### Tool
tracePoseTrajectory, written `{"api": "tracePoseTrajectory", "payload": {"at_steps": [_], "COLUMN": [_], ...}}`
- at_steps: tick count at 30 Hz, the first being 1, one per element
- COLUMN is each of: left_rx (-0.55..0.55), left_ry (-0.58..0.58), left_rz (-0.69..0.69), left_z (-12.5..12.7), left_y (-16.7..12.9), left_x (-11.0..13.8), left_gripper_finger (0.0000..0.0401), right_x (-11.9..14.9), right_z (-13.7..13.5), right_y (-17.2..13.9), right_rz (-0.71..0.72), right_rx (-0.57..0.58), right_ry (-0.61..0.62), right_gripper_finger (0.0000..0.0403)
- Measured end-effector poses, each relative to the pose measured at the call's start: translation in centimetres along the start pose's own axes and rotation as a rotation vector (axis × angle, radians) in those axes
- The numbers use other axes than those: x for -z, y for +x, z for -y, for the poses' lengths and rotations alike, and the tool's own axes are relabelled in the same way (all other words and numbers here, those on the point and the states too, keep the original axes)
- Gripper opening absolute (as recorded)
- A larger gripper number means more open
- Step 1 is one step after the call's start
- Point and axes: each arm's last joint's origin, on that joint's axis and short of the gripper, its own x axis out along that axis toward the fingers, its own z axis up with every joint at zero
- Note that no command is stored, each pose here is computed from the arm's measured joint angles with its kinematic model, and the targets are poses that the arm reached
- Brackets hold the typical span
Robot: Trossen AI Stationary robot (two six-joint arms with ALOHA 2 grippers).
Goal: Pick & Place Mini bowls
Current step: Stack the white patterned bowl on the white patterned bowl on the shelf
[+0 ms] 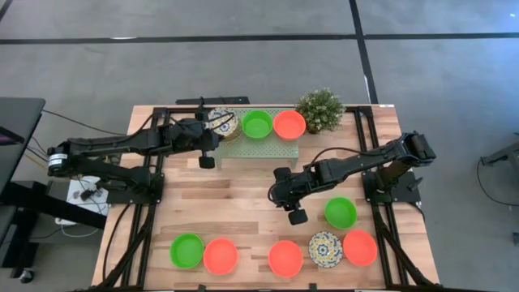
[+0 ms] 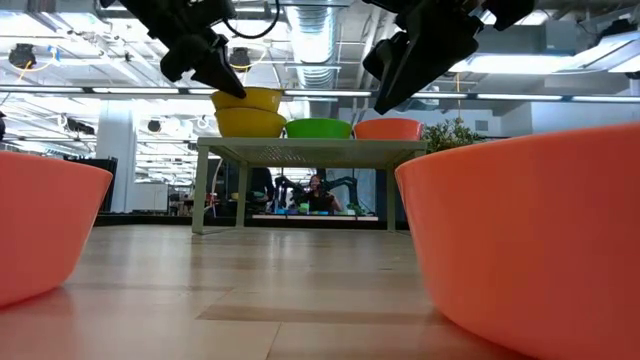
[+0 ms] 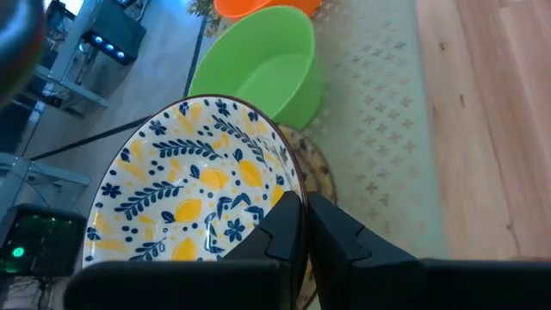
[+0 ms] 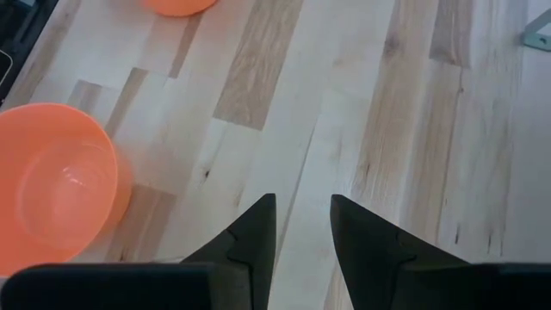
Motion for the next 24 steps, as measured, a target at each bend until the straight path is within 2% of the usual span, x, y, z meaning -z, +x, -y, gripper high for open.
{"api": "tracePoseTrajectory", "payload": {"at_steps": [6,16,24], "left_rx": [0.102,0.104,0.102], "left_ry": [-0.038,-0.049,-0.049], "left_rz": [0.055,0.054,0.056], "left_z": [-0.81,-1.1,-1.11], "left_y": [0.34,0.42,0.42], "left_x": [0.57,0.78,0.76], "left_gripper_finger": [0.0017,0.002,0.0047], "right_x": [0.0,0.01,0.0], "right_z": [0.0,0.0,0.0], "right_y": [-0.01,-0.01,-0.01], "right_rz": [0.0,0.0,0.001], "right_rx": [0.0,0.0,0.0], "right_ry": [0.0,0.0,0.001], "right_gripper_finger": [0.0107,0.0107,0.0107]}}
